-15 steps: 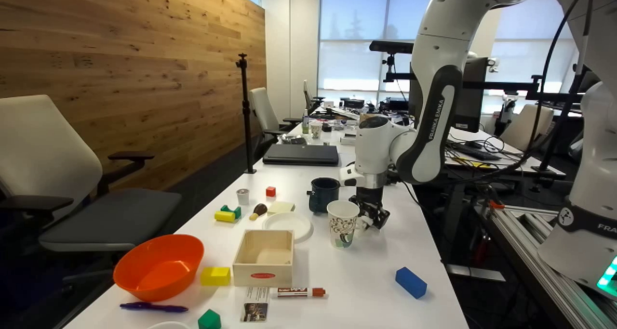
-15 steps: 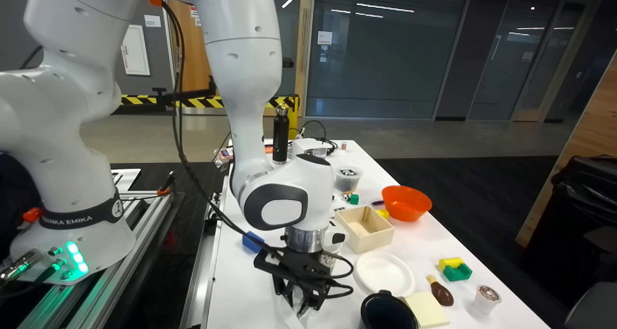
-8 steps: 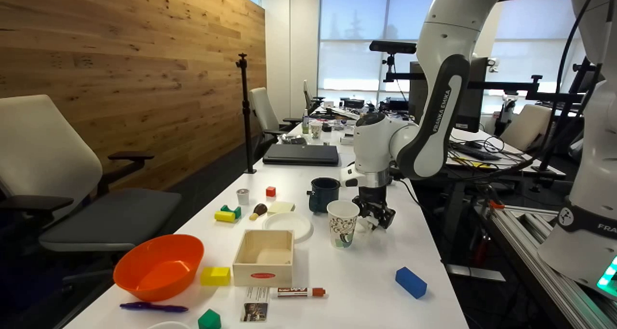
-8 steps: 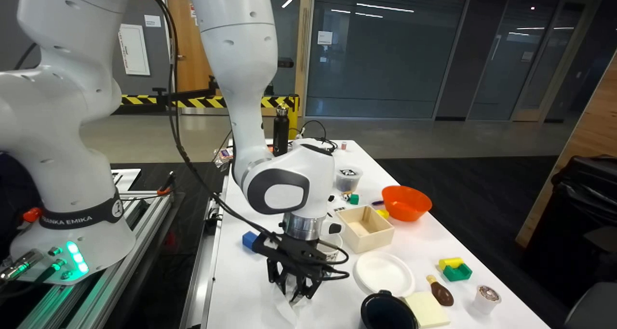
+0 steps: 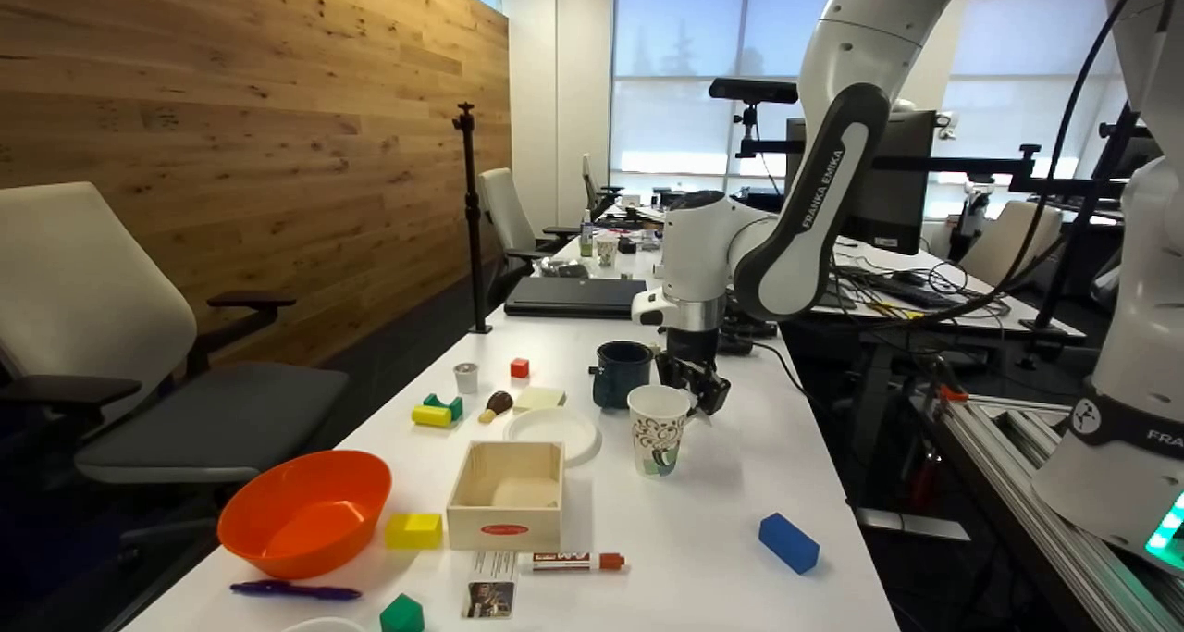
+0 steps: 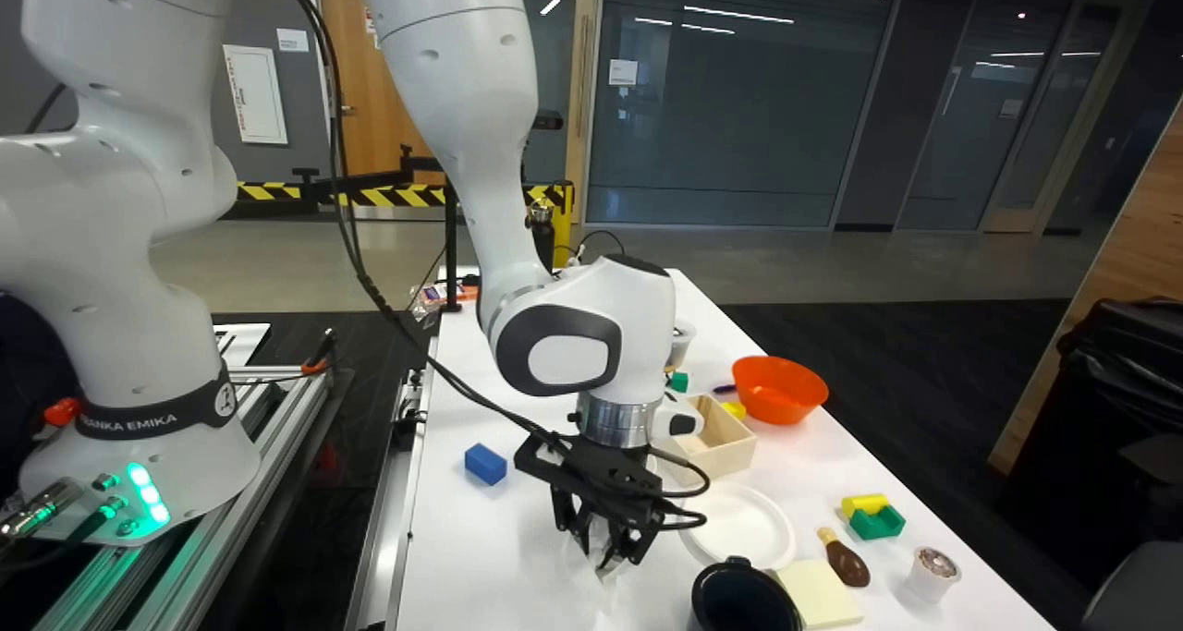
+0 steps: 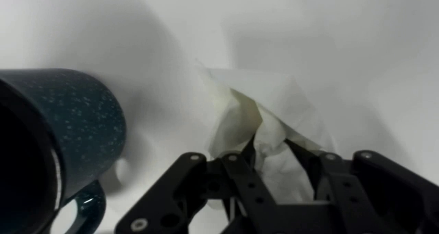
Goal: Move the napkin backwards.
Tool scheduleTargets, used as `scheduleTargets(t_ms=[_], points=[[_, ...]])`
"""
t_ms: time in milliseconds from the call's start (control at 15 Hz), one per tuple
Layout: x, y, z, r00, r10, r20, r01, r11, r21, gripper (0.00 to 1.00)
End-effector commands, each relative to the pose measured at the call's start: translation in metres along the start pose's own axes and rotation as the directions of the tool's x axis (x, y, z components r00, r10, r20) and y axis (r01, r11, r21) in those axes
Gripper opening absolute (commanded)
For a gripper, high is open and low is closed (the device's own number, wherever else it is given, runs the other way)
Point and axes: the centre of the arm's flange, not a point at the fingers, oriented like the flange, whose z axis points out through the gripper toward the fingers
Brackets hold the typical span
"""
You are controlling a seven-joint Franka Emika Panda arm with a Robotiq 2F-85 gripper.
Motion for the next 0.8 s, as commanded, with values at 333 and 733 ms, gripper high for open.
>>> scheduleTargets(t_ms=[333,733], points=[[0.005,0.056,0.007,0.988,0.145,-0.042,-0.146,0.989,-0.014,0.03],[0.01,0.056,0.037,0.988,0.157,-0.002,-0.157,0.988,0.001,0.03]])
